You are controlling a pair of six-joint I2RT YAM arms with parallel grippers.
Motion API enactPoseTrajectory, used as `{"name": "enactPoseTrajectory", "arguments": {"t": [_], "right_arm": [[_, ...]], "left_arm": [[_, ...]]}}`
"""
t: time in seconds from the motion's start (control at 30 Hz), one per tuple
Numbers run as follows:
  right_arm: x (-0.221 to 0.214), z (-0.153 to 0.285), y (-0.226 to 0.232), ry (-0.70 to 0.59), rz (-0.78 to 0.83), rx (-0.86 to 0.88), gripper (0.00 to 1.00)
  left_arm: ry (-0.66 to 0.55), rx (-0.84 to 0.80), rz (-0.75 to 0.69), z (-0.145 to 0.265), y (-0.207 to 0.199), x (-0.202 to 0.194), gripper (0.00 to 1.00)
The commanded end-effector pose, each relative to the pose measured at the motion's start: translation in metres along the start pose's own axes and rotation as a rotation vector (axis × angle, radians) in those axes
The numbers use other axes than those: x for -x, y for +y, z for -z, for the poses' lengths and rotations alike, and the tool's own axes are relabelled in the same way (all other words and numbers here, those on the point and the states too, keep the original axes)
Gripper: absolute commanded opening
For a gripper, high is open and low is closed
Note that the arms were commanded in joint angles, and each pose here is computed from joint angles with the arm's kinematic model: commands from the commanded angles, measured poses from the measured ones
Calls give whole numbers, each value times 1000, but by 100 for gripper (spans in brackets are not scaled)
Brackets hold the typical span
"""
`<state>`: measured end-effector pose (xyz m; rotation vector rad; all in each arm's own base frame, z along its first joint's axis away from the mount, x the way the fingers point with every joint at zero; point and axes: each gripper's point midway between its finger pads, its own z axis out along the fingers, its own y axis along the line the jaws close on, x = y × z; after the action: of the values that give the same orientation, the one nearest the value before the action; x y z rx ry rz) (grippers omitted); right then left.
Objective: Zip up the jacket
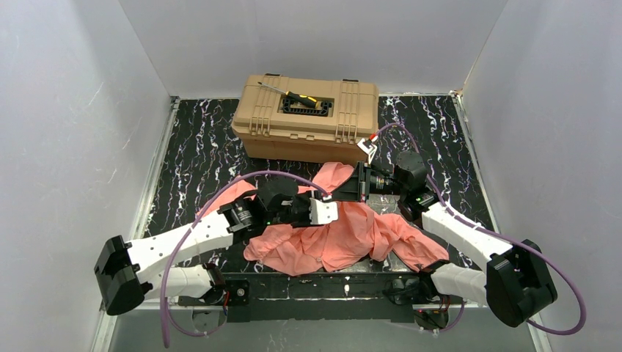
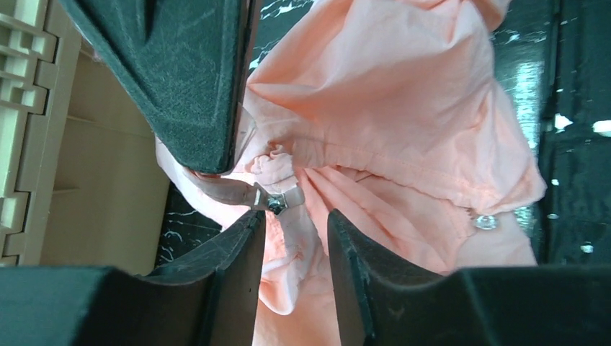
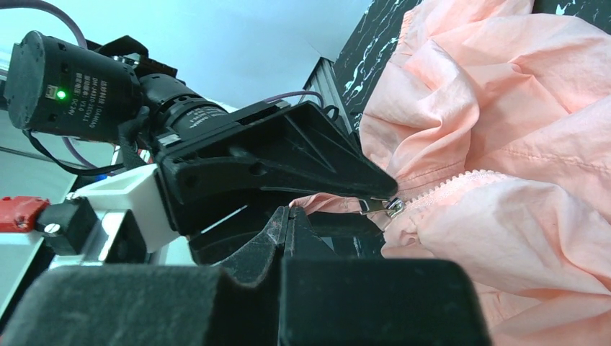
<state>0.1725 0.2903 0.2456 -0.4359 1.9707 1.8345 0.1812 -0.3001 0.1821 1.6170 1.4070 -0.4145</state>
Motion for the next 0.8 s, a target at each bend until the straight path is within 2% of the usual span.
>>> {"name": "enactPoseTrajectory", "arguments": {"t": [0.0,0.13,0.4,0.43,0.53,0.77], "right_arm": [[6,0,12,-21,58,37,1],[6,0,12,-19,63,34,1],[7,-1,10,-17,64,29,1],[8,-1,10,-19,64,27,1],[8,-1,9,-22,61,22,1],[12,-3,-18,-30,24,-80,1]], "left_arm": [[20,71,-17,-7,12,-5,31],[63,83,-16,-7,11,-18,20],[87,95,-10,3,9,-26,19],[84,98,-10,4,9,-25,17],[70,108,-6,5,12,-21,0],[-41,66,-14,20,5,5,0]]}}
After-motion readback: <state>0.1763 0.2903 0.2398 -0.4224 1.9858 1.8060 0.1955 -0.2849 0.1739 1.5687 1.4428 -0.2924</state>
